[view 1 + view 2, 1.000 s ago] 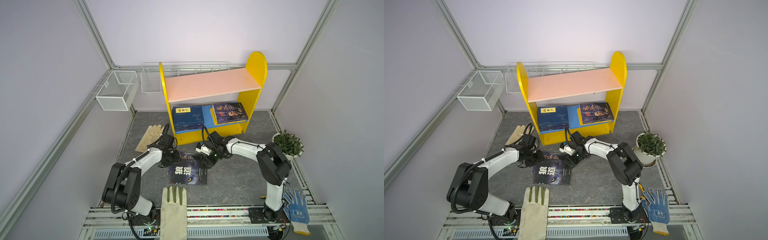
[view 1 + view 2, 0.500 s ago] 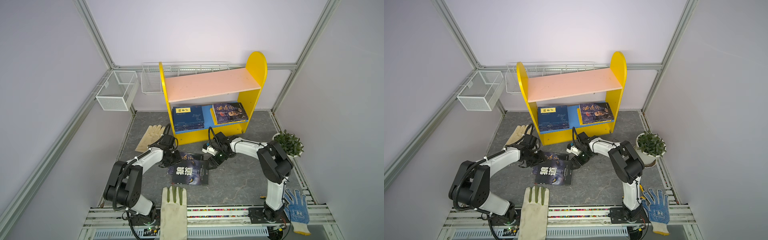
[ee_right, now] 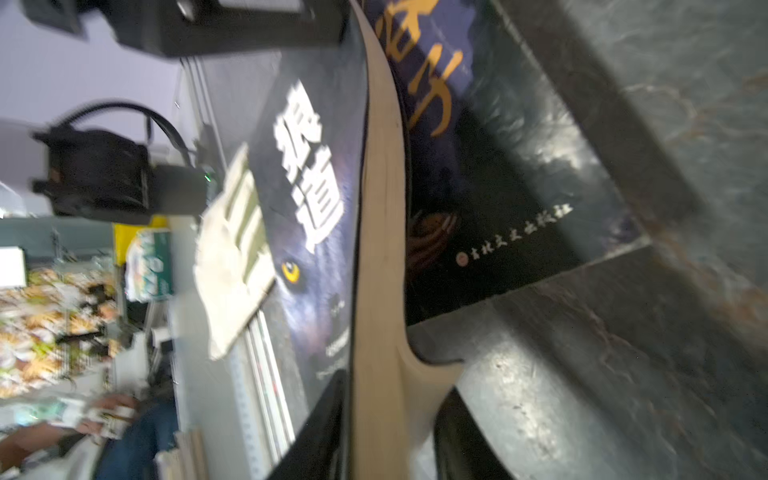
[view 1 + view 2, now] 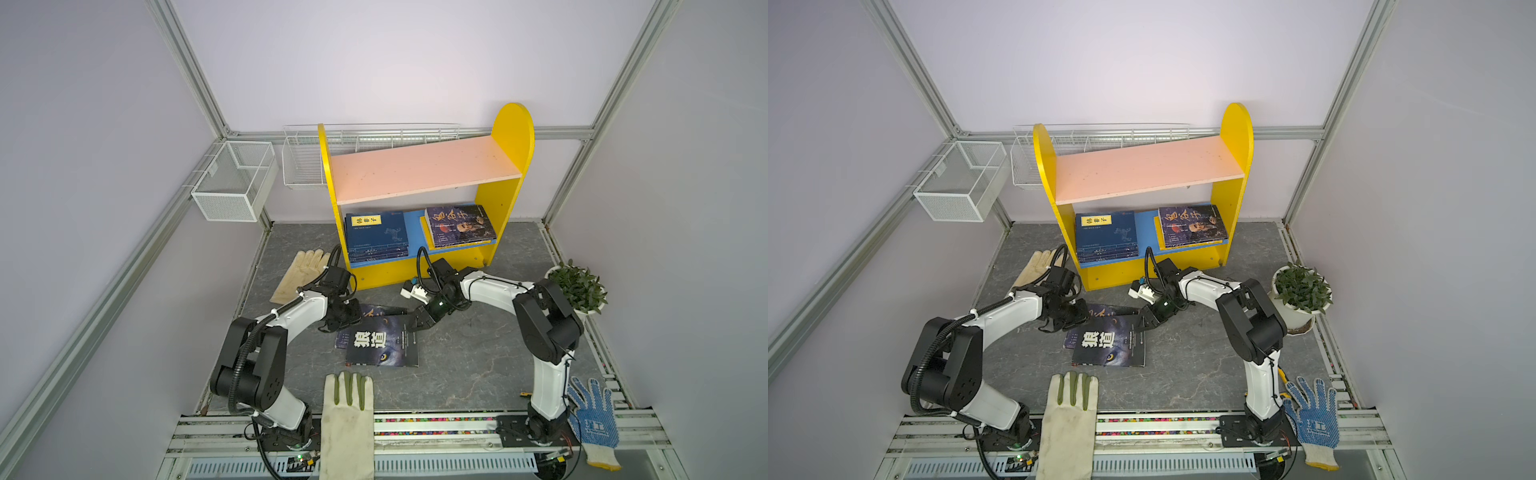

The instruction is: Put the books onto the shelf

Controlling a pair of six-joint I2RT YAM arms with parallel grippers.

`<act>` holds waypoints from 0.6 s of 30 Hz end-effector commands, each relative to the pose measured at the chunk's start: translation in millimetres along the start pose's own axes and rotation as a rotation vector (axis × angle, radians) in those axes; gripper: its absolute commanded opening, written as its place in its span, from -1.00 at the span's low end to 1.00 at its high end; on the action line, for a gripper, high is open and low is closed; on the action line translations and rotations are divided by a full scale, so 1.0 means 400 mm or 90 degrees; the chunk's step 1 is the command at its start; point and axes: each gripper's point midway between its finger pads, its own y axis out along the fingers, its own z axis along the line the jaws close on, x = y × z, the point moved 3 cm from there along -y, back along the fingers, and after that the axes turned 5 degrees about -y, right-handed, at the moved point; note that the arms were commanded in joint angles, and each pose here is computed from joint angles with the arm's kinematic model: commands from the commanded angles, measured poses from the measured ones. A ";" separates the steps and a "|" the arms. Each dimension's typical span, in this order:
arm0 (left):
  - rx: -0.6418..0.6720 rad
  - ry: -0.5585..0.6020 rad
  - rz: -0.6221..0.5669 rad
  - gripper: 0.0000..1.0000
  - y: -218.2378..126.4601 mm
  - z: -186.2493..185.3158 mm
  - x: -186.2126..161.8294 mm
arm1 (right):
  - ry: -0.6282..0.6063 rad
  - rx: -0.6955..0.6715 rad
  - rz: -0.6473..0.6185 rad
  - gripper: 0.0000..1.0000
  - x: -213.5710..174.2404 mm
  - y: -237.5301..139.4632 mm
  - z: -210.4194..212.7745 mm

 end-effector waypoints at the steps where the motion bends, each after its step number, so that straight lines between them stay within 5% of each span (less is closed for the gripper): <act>1: -0.061 0.034 0.004 -0.19 -0.006 -0.063 0.014 | -0.104 0.064 -0.124 -0.70 0.108 -0.078 0.094; 4: -0.089 0.036 -0.020 -0.11 -0.030 -0.086 0.033 | -0.100 0.053 -0.153 -0.85 0.116 -0.099 0.091; 18: -0.345 0.080 -0.113 0.84 -0.220 -0.183 0.035 | -0.097 0.118 -0.342 -0.86 0.122 -0.376 0.154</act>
